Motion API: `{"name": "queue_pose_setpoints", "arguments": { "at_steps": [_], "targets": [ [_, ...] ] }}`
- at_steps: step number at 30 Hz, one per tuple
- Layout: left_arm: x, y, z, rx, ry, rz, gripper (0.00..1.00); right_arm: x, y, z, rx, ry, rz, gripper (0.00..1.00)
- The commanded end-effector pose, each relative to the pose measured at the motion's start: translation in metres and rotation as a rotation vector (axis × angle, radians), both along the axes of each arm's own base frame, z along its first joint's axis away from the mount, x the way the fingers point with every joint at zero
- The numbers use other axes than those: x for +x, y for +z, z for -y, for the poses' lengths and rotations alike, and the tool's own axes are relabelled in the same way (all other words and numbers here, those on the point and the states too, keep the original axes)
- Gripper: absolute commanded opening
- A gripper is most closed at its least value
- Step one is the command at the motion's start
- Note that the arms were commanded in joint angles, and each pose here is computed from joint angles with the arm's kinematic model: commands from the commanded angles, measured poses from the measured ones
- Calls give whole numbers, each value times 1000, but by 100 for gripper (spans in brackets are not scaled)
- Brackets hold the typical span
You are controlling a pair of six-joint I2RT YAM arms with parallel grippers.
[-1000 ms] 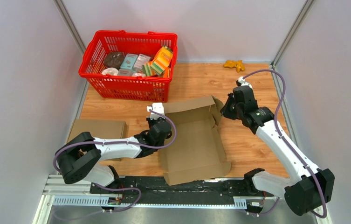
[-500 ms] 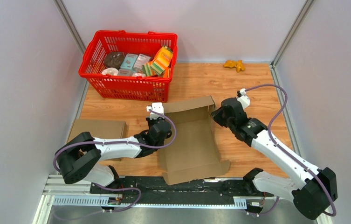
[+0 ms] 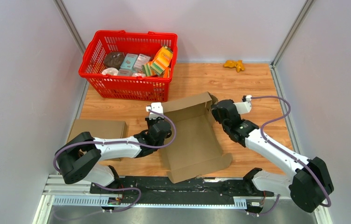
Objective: Fold the paper box
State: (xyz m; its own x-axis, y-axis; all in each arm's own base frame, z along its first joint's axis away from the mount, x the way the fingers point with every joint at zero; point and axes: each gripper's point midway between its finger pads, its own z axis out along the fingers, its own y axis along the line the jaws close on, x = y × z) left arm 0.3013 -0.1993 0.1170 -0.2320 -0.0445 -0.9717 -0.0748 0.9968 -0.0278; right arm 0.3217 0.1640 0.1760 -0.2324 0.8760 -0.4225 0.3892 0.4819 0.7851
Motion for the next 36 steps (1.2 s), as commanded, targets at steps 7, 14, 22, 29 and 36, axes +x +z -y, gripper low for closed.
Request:
{"name": "queue_pose_setpoints", "arguments": {
  "at_steps": [7, 14, 22, 29, 36],
  "targets": [
    [-2, 0, 19, -50, -73, -22, 0, 8, 33, -44, 228, -50, -29, 0],
    [-2, 0, 18, -48, -73, -23, 0, 4, 25, -42, -50, 118, -7, 19],
    [-3, 1, 17, -58, -71, -17, 0, -41, 21, -2, -588, 540, 140, 71],
    [-2, 0, 18, -49, -70, -20, 0, -48, 57, 90, -802, 447, 122, 91],
    [-2, 0, 18, -54, -73, -19, 0, -6, -15, 153, -858, 520, -198, 94]
  ]
}}
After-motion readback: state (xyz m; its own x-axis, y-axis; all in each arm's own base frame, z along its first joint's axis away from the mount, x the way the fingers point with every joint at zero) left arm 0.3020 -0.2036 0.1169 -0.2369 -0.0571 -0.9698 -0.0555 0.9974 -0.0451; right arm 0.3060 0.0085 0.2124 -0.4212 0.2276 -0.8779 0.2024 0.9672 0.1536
